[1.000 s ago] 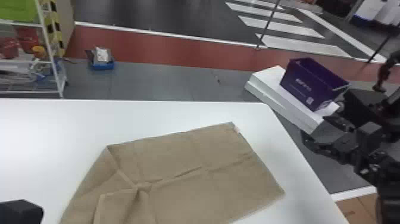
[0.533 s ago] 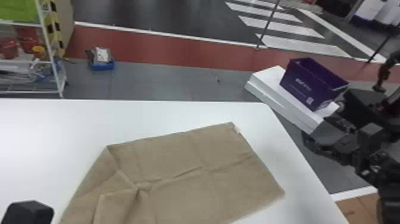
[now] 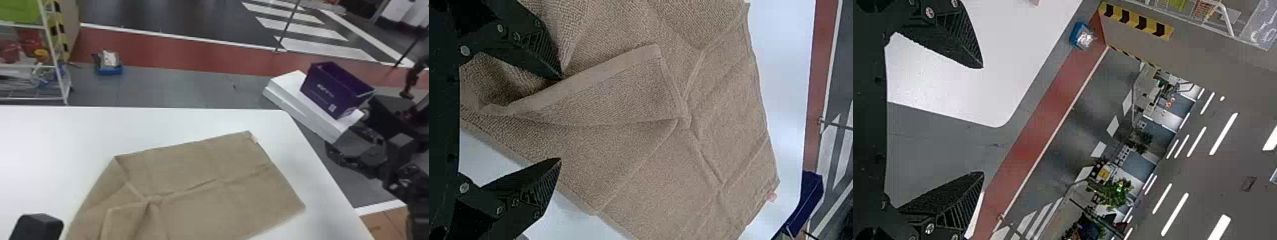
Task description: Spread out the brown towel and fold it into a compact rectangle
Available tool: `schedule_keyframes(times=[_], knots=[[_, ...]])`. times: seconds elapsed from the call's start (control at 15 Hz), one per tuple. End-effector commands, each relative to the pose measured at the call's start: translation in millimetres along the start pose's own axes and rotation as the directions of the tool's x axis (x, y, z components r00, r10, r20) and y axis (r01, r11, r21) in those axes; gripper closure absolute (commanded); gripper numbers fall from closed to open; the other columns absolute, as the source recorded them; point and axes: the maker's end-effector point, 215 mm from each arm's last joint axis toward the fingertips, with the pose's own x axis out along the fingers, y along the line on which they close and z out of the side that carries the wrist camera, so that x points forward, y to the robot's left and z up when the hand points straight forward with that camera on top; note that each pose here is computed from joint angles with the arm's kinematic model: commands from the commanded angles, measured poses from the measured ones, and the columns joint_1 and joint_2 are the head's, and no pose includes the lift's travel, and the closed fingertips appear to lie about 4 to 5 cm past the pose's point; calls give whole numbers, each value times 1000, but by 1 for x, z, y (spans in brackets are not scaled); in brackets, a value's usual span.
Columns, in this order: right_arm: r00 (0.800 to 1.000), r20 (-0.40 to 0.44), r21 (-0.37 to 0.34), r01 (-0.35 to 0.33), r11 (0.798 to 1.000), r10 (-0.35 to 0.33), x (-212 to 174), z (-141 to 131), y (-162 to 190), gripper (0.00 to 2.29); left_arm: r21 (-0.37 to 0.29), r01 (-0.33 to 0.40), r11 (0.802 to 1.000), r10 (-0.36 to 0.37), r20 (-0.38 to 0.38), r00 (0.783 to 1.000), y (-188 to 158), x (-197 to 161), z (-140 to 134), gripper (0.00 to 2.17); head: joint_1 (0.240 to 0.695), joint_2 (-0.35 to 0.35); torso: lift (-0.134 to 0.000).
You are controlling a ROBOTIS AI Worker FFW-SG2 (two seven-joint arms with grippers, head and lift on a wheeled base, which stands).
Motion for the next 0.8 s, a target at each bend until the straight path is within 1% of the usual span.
schedule_keyframes(times=[0.0, 0.07, 0.13, 0.27, 0.4, 0.53, 0.6, 0.67, 0.73], knots=[[1000, -1, 1, 0, 1000, 0, 0, 0, 0, 130, 5, 1, 1000, -1, 5, 1000, 0, 0, 2, 647, 695, -350, -124], [1000, -1, 2, 0, 1000, 0, 0, -1, 1, 130, 6, 3, 1000, -3, 8, 1000, 0, 1, 4, 785, 695, -350, -124], [1000, -1, 2, 0, 1000, 0, 0, -1, 1, 130, 12, 3, 1000, -3, 14, 1000, 0, 1, 7, 1001, 695, -350, -124], [1000, -4, 2, -1, 1000, 1, 0, -2, 2, 130, 14, -4, 1000, 4, 22, 1000, 1, 1, 9, 1521, 695, -350, -124], [1000, -7, 4, 1, 1000, -1, 0, -4, 1, 130, 24, -19, 1000, 18, 37, 999, 4, 0, 15, 1538, 695, -350, -124], [1000, -7, 3, 2, 1000, -2, 0, -4, 0, 130, 51, -21, 998, 18, 65, 998, 4, -1, 24, 1544, 695, -350, -124], [1000, -8, 4, 2, 1000, -2, 0, -5, 0, 130, 58, -28, 998, 24, 78, 997, 5, -2, 29, 1744, 695, -350, -124], [1000, -9, 4, 1, 1000, -1, -1, -5, 1, 130, 59, -32, 998, 26, 85, 996, 6, -4, 32, 1787, 695, -350, -124], [1000, -8, 4, 2, 1000, -2, 0, -5, 0, 130, 61, -41, 997, 34, 112, 993, 8, -13, 42, 1787, 695, -350, -124]])
